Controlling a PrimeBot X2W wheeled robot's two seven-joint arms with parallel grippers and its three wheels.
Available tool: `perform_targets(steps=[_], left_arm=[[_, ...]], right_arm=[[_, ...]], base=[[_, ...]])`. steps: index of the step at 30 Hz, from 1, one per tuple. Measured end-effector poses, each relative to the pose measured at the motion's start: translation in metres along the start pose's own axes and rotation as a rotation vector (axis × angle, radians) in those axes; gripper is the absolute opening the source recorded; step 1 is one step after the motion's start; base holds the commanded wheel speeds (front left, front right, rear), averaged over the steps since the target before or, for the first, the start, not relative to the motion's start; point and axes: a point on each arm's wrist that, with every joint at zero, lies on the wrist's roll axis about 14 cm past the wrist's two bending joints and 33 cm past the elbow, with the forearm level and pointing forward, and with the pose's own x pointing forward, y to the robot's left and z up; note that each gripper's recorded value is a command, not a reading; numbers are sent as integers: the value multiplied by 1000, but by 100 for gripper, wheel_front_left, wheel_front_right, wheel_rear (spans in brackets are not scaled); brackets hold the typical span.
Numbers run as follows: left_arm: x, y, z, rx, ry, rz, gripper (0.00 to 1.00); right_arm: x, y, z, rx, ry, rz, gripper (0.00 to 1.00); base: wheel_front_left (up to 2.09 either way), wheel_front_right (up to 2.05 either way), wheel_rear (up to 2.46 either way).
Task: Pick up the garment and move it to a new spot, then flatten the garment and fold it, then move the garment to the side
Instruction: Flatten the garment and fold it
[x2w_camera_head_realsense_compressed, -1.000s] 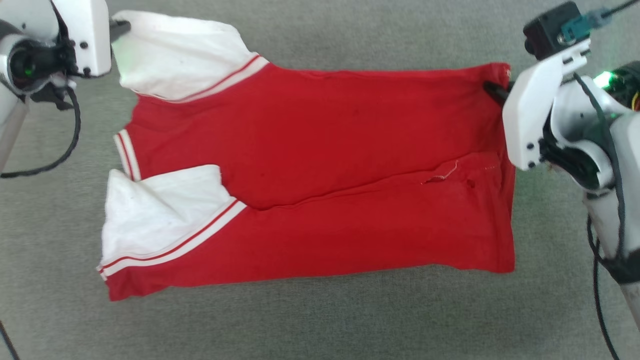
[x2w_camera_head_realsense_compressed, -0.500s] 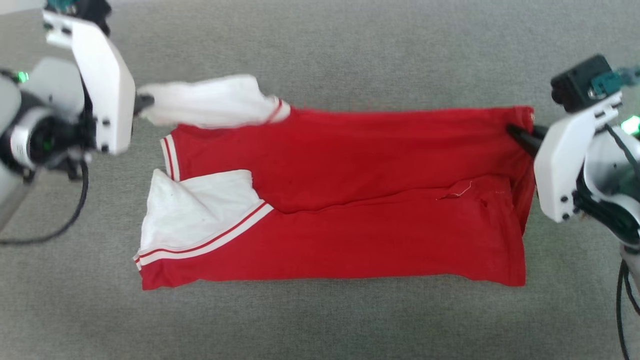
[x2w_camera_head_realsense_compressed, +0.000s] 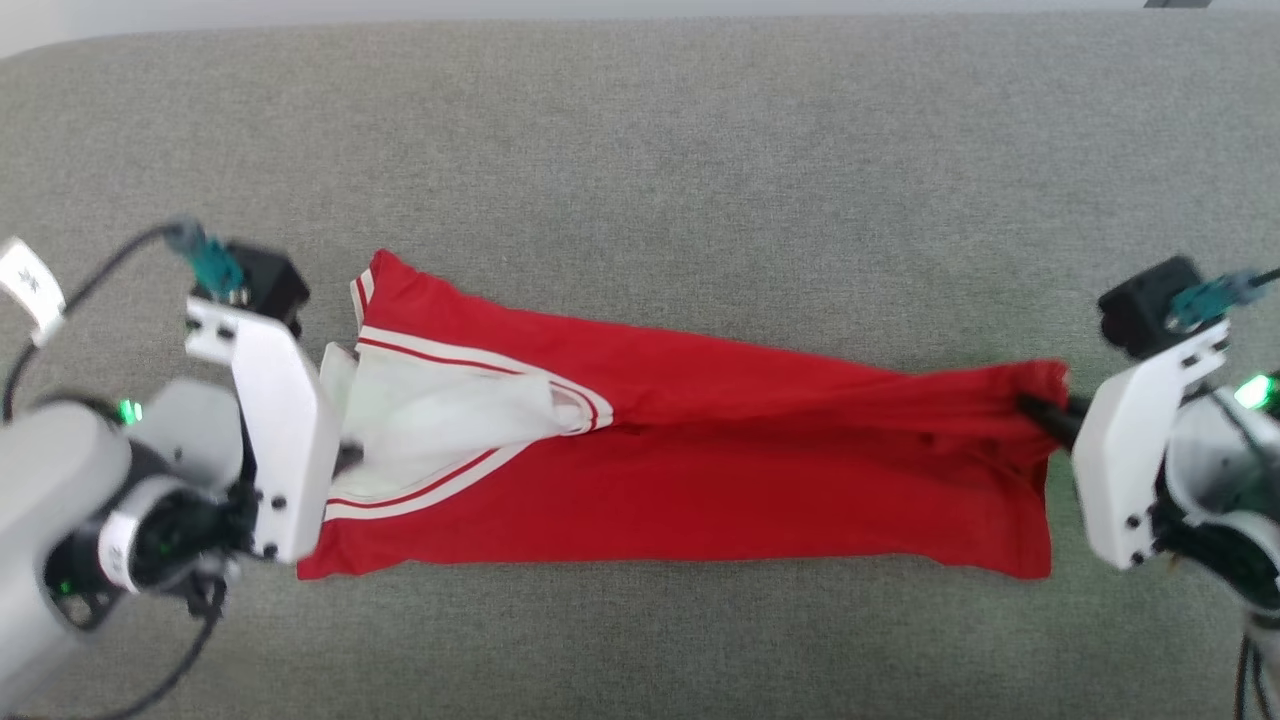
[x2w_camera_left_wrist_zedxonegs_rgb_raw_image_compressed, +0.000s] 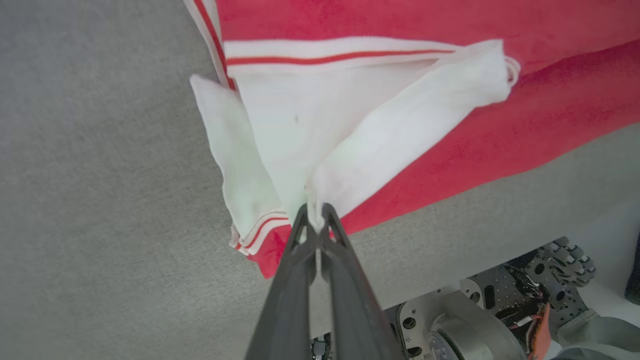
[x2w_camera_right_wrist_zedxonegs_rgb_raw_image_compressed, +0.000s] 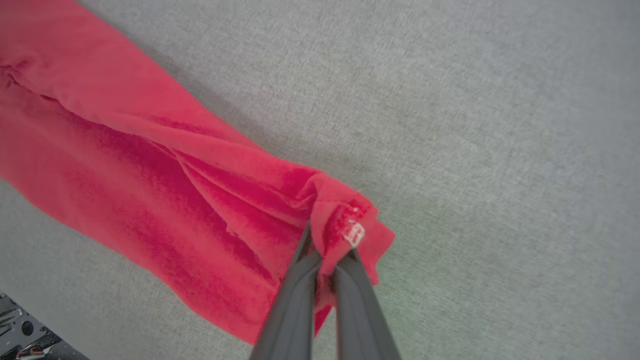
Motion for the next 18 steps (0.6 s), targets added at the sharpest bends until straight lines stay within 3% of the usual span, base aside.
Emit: perform_targets(steps=[2, 4, 5, 6, 7, 8, 9, 18], left_arm=[[8, 1, -12, -25, 26, -2, 0], [17, 2, -23, -61, 51, -11, 0], [21, 3, -26, -56, 50, -10, 0], [24, 4, -26, -73, 36, -9, 32], [27, 6, -26, -86, 30, -4, 42], [28, 7, -27, -79, 22, -4, 60], [29, 9, -25, -76, 4, -3, 100], [19, 19, 3, -84, -210, 9, 100]], right_arm=[[3, 2, -7, 16, 11, 2, 0], [7, 6, -12, 28, 17, 10, 19], [8, 7, -14, 32, 20, 12, 49], [9, 9, -15, 36, 22, 14, 100], [9, 9, -16, 34, 22, 14, 100], [9, 10, -15, 32, 18, 14, 100], [8, 11, -14, 33, 10, 15, 100], [-10, 8, 6, 55, -106, 4, 100]], base=[[0, 0, 0], [0, 0, 0], [0, 0, 0], [0, 0, 0], [0, 0, 0], [0, 0, 0], [0, 0, 0], [0, 0, 0]])
